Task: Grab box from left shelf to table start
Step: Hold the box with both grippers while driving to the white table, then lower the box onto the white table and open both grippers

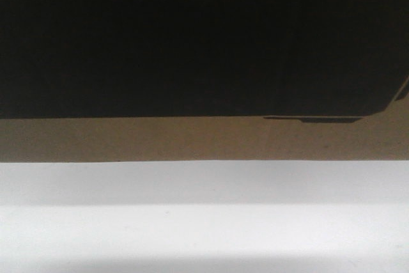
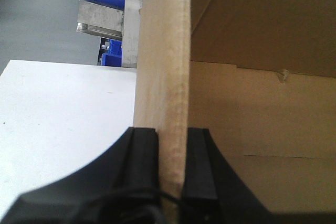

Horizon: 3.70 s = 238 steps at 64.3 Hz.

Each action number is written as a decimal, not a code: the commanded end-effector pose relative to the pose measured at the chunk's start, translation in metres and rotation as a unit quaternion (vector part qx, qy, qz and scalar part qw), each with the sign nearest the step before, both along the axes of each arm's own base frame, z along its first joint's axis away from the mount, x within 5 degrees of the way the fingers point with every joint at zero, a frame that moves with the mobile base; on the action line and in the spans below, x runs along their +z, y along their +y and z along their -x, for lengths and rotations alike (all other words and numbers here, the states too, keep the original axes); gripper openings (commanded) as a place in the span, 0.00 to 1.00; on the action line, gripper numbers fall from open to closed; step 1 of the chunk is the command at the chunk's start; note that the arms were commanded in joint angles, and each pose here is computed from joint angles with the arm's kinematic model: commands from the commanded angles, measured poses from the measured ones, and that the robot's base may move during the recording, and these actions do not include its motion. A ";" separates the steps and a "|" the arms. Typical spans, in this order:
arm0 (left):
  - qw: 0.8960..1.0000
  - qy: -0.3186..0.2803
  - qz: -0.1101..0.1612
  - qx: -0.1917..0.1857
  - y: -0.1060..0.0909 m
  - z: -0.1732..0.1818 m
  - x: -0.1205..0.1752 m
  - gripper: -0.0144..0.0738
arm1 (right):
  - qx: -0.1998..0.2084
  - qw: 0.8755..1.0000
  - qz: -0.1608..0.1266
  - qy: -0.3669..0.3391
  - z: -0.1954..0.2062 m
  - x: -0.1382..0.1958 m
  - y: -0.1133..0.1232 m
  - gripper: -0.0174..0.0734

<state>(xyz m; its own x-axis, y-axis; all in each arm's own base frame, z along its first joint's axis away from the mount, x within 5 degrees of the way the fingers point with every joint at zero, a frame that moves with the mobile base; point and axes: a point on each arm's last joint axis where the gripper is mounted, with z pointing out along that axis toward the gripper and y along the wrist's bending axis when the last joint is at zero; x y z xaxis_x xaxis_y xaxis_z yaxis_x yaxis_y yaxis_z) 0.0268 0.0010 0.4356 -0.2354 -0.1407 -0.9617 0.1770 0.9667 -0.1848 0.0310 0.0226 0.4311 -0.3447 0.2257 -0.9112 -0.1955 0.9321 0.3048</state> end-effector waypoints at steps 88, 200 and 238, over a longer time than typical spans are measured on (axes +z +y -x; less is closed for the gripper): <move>0.990 -0.138 0.009 0.020 0.006 0.007 0.032 0.05 | -0.069 0.993 0.055 -0.082 -0.004 0.019 -0.014 0.25; 0.983 0.168 -0.072 0.021 -0.066 -0.230 -0.016 0.05 | -0.074 0.990 0.088 0.079 -0.220 -0.015 -0.007 0.25; 0.980 0.178 -0.078 0.030 -0.065 -0.236 -0.021 0.64 | -0.045 0.988 0.126 0.081 -0.230 -0.022 -0.001 0.74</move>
